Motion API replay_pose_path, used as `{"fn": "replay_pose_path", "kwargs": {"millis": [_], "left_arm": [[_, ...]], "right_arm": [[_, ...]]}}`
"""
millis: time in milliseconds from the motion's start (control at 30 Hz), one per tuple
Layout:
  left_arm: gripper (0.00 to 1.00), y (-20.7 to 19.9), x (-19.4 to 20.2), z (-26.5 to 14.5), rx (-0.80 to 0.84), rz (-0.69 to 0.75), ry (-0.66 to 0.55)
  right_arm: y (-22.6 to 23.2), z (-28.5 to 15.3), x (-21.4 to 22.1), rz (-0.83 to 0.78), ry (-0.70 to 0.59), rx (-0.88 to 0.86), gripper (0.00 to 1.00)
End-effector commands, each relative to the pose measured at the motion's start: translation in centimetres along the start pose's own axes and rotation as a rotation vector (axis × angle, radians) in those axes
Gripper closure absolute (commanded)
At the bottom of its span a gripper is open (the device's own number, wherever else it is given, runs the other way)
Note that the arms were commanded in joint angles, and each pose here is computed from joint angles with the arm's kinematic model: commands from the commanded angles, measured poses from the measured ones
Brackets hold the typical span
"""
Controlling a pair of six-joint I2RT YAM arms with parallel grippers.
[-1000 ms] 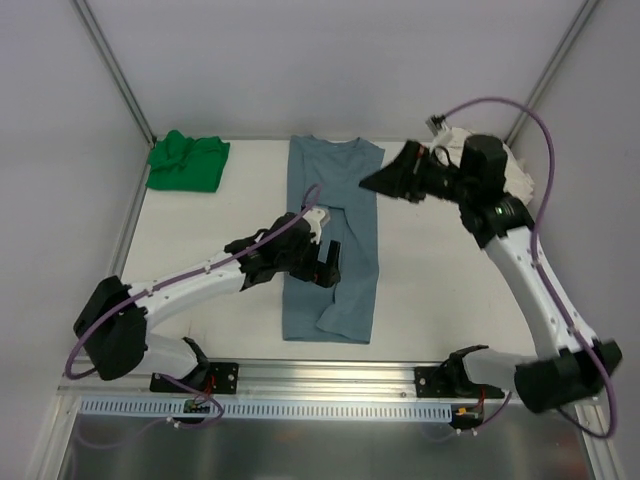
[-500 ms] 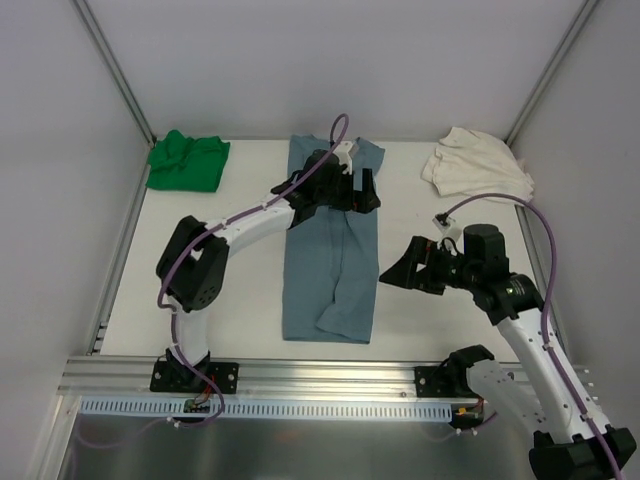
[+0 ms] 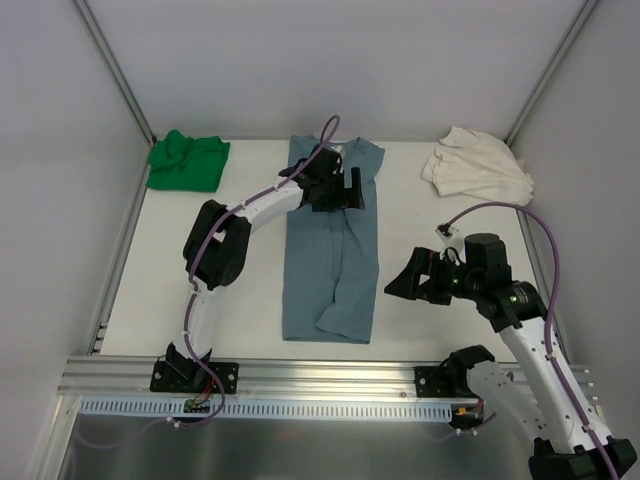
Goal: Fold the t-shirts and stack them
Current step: Rotate the tshirt 90 degrees
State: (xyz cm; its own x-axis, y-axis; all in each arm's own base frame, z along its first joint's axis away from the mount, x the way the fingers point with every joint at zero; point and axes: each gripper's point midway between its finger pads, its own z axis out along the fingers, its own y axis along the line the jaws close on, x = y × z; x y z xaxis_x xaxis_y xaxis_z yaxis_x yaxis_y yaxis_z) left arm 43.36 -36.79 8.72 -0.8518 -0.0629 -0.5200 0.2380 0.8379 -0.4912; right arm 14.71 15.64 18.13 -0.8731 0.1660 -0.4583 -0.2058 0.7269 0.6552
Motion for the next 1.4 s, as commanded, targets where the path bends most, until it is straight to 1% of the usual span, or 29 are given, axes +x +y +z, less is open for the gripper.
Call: {"fn": "replay_pose_path", "kwargs": {"millis": [0, 100, 300, 533, 967, 1200, 1367], "left_arm": [[0.02, 1.3, -0.5, -0.8, -0.042, -0.064, 0.006], [0.02, 2.0, -0.4, -0.1, -0.036, -0.087, 0.012], [0.03, 2.1, 0.3, 1.9, -0.008, -0.121, 0.05], [0.03, 2.4, 1.0, 3.2, 0.009, -0.14, 0.069], [0.08, 0.9, -0.5, 4.1, 0.072, -0.17, 0.054], [0.08, 0.2, -1.2, 3.7, 0.088, -0.162, 0.041], [0.08, 0.3, -1.1, 4.4, 0.095, -0.181, 0.046]], "right_arm": [[0.3, -0.5, -0.9, -0.036, -0.019, 0.013, 0.01], [0.1, -0.4, -0.8, -0.029, -0.018, 0.017, 0.0], [-0.4, -0.2, -0.8, -0.023, -0.012, 0.037, 0.01], [-0.6, 0.1, -1.2, -0.022, 0.001, 0.05, 0.0], [-1.2, 0.8, -1.5, -0.021, 0.021, 0.068, 0.01], [-1.6, 1.2, -1.4, -0.014, 0.029, 0.069, 0.01], [-1.9, 1.4, -1.2, -0.005, 0.036, 0.075, 0.01]]}}
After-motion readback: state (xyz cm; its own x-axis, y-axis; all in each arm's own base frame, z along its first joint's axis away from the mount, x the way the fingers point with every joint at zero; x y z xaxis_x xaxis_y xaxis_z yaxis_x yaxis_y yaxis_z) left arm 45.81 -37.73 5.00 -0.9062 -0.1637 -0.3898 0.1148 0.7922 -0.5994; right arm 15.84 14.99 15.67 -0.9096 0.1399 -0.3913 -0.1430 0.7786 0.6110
